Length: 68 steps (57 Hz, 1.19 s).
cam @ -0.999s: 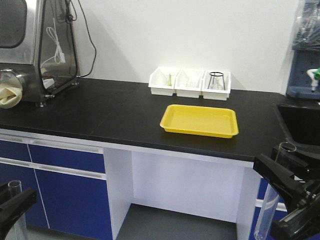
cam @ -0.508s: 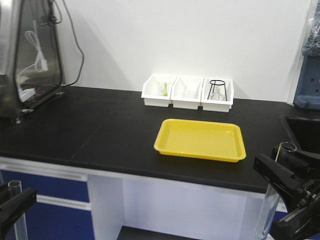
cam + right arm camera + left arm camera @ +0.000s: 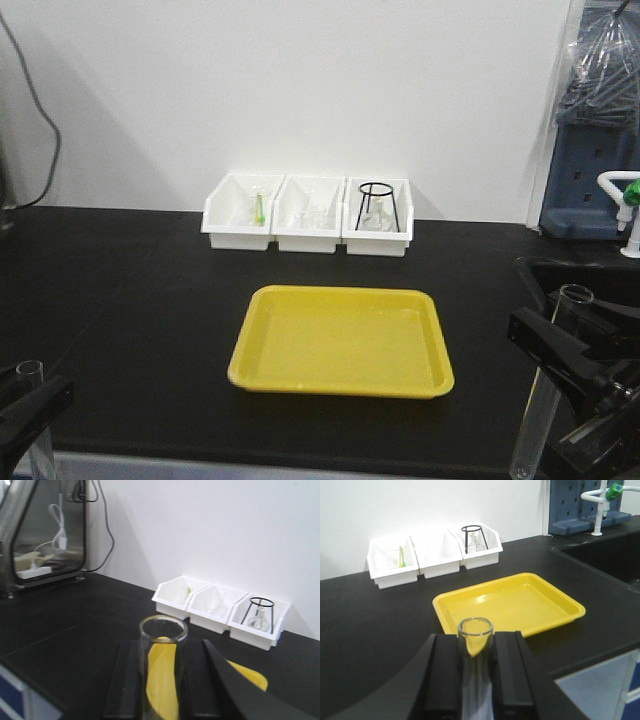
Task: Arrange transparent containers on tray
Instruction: 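Approach the yellow tray while holding both tubes upright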
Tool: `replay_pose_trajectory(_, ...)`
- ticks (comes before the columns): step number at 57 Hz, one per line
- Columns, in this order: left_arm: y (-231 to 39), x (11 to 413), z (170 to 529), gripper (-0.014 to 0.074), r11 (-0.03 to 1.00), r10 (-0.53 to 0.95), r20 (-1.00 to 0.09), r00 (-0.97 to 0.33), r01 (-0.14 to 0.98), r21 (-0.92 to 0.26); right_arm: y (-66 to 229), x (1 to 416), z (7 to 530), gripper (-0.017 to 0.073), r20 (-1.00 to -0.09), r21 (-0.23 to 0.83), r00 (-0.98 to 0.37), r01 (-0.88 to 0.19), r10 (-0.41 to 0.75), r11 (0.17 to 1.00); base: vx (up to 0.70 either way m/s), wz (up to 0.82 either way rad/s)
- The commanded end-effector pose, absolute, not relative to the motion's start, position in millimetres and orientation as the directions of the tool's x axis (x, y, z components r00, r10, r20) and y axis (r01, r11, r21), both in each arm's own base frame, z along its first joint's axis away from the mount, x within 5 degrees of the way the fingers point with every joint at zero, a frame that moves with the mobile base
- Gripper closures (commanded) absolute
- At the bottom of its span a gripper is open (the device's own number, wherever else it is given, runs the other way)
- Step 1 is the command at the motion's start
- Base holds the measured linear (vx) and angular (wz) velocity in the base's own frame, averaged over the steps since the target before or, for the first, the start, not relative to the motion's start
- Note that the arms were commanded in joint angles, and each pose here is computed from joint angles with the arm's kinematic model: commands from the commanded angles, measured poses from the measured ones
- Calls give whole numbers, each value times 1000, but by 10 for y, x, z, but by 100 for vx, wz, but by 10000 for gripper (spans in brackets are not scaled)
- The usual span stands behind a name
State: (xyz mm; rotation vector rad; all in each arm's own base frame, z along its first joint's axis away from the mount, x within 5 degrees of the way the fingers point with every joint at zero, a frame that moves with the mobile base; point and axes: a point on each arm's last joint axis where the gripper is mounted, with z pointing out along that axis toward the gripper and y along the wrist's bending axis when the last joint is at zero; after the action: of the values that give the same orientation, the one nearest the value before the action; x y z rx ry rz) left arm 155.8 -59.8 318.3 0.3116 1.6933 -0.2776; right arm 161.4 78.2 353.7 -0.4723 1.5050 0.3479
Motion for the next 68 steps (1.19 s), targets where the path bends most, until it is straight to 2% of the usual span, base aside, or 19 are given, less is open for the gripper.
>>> replay_pose_trajectory(1,-631,1546,3358,601,920,-4,-999,-42,391,-20,793,1583,3671,572,-994,-83,100,-521,-36,850,38,-21)
replay_pose_trajectory(42,-631,1546,3358,601,920,-4,-999,-42,391,-20,793,1583,3671,572,-994,-83,100,-520,-36,850,35,-9)
replay_pose_trajectory(68,-631,1546,3358,601,920,-4,-999,-42,391,-20,793,1583,3671,572,-994,-83,100,-521,-36,850,14,-3)
